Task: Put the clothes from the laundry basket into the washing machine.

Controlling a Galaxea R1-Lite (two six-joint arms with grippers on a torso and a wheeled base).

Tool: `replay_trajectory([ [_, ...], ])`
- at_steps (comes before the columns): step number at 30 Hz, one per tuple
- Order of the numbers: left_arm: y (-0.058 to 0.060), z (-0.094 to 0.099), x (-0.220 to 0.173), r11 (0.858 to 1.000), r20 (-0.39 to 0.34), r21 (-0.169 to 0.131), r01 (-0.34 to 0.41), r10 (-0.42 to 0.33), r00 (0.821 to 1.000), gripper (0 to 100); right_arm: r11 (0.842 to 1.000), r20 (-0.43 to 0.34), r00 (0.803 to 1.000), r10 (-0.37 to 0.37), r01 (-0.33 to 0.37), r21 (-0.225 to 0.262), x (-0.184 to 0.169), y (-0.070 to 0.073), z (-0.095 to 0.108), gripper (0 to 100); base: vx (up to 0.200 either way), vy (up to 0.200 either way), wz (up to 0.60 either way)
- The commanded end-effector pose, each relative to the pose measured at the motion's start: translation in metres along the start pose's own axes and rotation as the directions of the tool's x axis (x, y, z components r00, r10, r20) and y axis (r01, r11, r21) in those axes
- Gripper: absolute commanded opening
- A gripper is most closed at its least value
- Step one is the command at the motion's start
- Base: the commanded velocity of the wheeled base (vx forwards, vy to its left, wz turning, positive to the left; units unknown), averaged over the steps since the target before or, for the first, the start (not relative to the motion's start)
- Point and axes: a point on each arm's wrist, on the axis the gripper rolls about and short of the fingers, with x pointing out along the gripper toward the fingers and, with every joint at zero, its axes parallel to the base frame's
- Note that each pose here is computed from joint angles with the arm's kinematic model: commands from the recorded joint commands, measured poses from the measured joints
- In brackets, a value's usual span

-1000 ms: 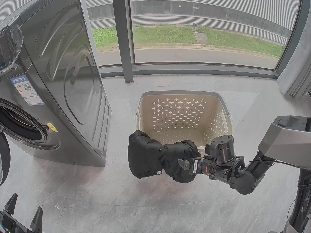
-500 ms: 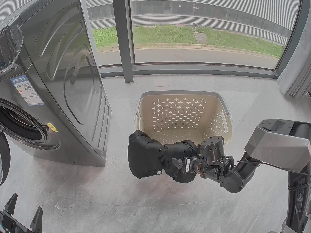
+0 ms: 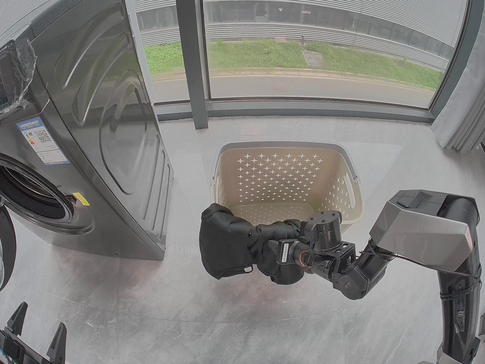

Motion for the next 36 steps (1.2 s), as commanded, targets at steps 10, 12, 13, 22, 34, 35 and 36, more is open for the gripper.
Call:
replay_trajectory([
  [10,0.000,-0.005,0.000,1.000,-0.004,-0.002,-0.001,0.001,1.000,100,0.999,0.032,0.999,0.032,-0.032,-0.005,-0.024,0.008,0.008,0,0.000,0.000,0.00],
  [12,0.000,-0.005,0.000,1.000,-0.004,-0.003,-0.001,0.001,1.000,100,0.999,0.041,0.998,0.040,-0.040,-0.007,-0.039,0.009,0.013,0,0.000,0.000,0.00],
  [13,0.000,-0.005,0.000,1.000,-0.004,-0.003,0.000,0.000,1.000,100,0.999,0.054,0.997,0.049,-0.049,-0.010,-0.048,0.012,0.018,0,0.000,0.000,0.00],
  [22,0.000,-0.005,0.000,1.000,-0.004,-0.003,-0.001,0.001,1.000,100,0.992,0.187,0.974,0.129,-0.129,-0.016,-0.139,0.024,0.061,0,0.000,0.000,0.00],
  [34,0.000,-0.004,0.000,1.000,-0.004,-0.003,0.000,0.000,1.000,100,0.973,0.292,0.928,0.232,-0.222,-0.067,-0.216,0.027,0.076,0,0.000,0.000,0.00],
  [35,0.000,-0.004,0.000,1.000,-0.004,-0.003,0.002,-0.002,1.000,100,0.971,0.304,0.923,0.238,-0.222,-0.086,-0.219,0.027,0.078,0,0.000,0.000,0.00],
  [36,0.000,-0.004,0.000,1.000,-0.004,-0.002,0.000,0.000,1.000,100,0.970,0.314,0.918,0.241,-0.220,-0.101,-0.222,0.027,0.079,0,0.000,0.000,0.00],
])
